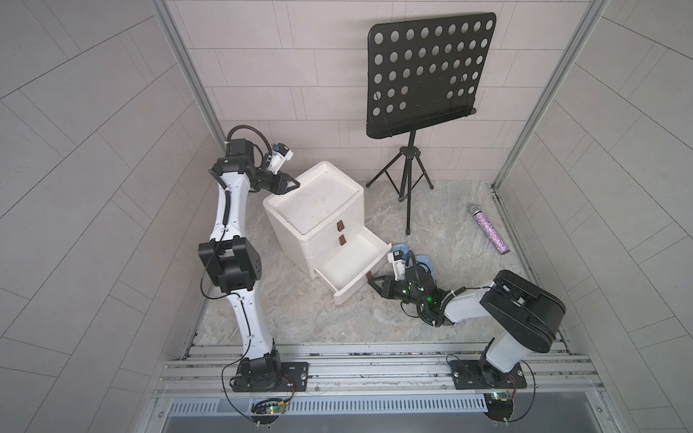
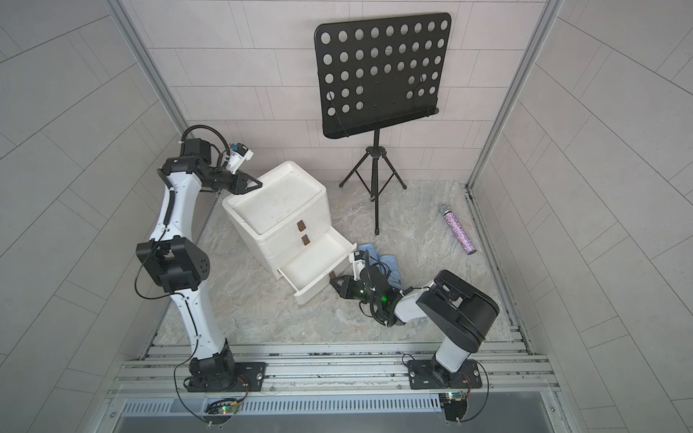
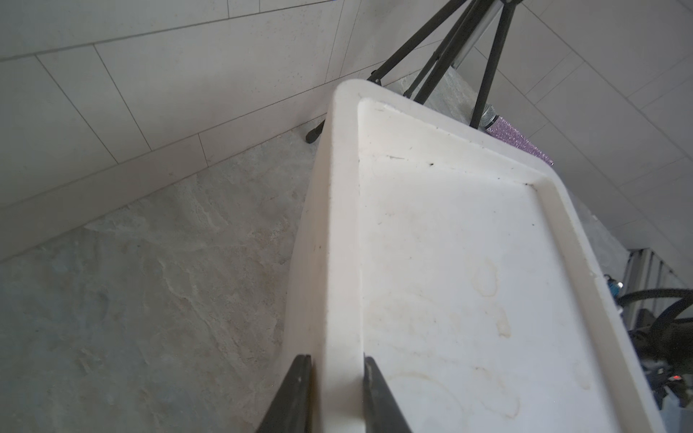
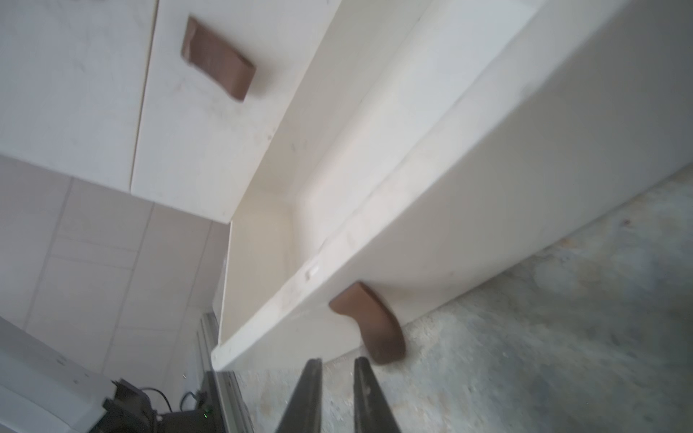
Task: Place the umbrella in the drawer by color
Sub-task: Open the drawer in the storage box.
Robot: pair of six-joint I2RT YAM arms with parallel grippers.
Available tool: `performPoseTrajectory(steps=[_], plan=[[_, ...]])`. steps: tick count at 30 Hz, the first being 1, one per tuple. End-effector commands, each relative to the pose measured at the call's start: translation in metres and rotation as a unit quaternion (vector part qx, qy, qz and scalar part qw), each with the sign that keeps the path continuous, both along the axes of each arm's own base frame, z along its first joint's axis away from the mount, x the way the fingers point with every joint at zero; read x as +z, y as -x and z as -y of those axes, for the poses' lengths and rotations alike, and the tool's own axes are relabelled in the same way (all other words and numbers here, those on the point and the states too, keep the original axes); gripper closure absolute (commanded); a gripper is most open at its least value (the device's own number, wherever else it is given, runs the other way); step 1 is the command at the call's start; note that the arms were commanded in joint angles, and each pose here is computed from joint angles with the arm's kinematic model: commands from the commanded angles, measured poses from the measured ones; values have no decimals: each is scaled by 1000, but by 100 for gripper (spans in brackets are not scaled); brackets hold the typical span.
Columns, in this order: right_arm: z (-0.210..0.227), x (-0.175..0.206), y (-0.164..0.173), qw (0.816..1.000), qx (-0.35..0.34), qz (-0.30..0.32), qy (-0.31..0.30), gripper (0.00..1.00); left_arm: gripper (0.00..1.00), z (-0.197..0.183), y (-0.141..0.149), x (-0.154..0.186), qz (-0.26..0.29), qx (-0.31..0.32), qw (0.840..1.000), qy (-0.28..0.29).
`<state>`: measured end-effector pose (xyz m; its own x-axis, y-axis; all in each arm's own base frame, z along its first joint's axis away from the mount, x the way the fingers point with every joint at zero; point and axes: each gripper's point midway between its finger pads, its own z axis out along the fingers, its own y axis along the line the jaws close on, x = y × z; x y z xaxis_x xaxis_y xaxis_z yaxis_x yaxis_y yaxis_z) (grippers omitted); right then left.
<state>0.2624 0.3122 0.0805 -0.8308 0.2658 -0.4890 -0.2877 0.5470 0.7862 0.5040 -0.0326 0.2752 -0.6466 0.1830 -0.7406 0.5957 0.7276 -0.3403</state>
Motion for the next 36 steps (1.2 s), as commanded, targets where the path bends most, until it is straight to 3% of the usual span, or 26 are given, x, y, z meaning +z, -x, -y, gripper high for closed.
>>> performPoseTrajectory(steps=[1,5,16,23,29,36], plan=[[2,-8,14,999,23,-12,40,56,51,-23,-10,-32,-92,70,992,47],[6,-2,12,997,26,-8,69,46,39,-40,-14,-9,-71,101,991,55],[52,49,-5,988,-22,34,150,43,30,-44,-5,53,-6,97,992,82],[96,90,-25,983,-75,55,158,41,27,-34,2,84,19,79,991,109],[151,107,-47,964,-128,37,231,37,27,-24,33,134,68,75,990,101],[191,95,-74,947,-142,-40,287,36,24,10,100,160,76,43,991,103]])
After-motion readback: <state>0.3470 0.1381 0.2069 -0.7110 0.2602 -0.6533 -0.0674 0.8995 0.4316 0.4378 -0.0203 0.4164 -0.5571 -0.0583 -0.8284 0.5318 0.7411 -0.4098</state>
